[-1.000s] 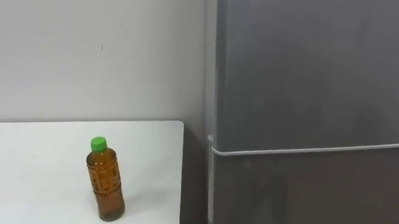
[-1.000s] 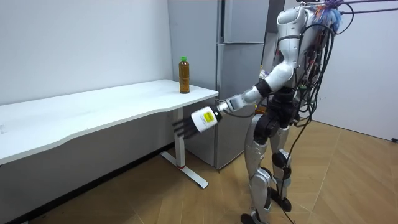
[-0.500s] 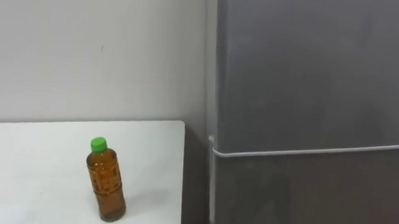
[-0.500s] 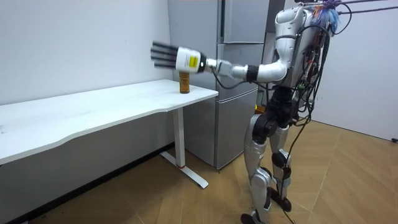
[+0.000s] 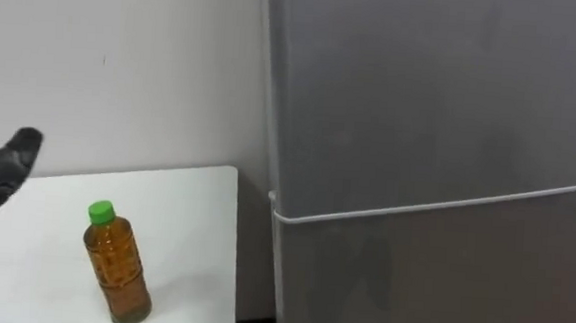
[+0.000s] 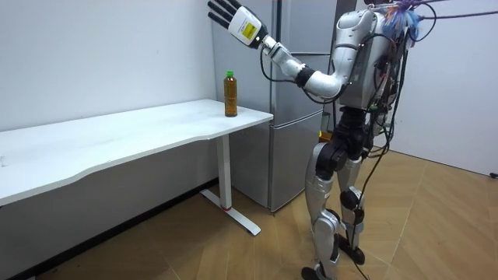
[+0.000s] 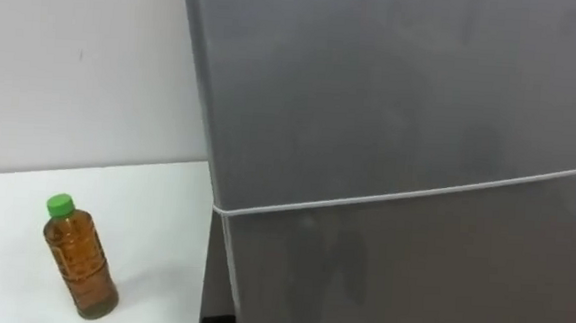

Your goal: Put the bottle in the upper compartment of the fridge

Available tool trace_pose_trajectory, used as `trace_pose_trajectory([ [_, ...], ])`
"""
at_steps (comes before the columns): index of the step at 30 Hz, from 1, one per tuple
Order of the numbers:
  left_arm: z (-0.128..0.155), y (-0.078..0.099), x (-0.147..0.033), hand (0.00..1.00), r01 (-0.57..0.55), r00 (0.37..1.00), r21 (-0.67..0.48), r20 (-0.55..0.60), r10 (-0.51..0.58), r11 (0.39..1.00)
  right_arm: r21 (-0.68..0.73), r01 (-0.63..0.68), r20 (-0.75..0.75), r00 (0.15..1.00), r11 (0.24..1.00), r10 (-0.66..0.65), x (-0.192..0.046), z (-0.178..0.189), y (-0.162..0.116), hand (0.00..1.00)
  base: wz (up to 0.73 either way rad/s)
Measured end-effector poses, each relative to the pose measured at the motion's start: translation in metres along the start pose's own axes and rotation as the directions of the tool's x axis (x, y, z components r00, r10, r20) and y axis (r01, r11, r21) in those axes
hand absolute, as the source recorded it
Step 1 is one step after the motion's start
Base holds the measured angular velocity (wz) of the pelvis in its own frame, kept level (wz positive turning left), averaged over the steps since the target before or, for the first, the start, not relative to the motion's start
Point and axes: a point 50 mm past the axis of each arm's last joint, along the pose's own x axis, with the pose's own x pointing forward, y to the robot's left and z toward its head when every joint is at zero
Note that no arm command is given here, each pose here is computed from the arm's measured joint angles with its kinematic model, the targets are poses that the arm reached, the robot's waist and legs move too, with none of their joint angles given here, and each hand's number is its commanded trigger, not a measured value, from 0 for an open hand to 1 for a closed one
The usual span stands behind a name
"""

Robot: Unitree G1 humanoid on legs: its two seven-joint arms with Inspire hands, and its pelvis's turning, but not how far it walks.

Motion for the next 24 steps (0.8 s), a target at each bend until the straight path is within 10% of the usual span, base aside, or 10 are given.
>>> trace_pose_trajectory([
  [12,0.015,-0.074,0.010,0.00,0.390,0.921,-0.220,0.081,-0.382,0.894,-0.043,-0.020,0.001,1.000,0.999,0.020,0.005,0.013,0.008,0.00,-0.02],
  [24,0.021,-0.093,0.009,0.00,0.556,0.829,-0.293,0.126,-0.546,0.778,-0.060,-0.009,0.002,1.000,0.998,0.010,0.006,0.018,0.007,0.00,0.00],
])
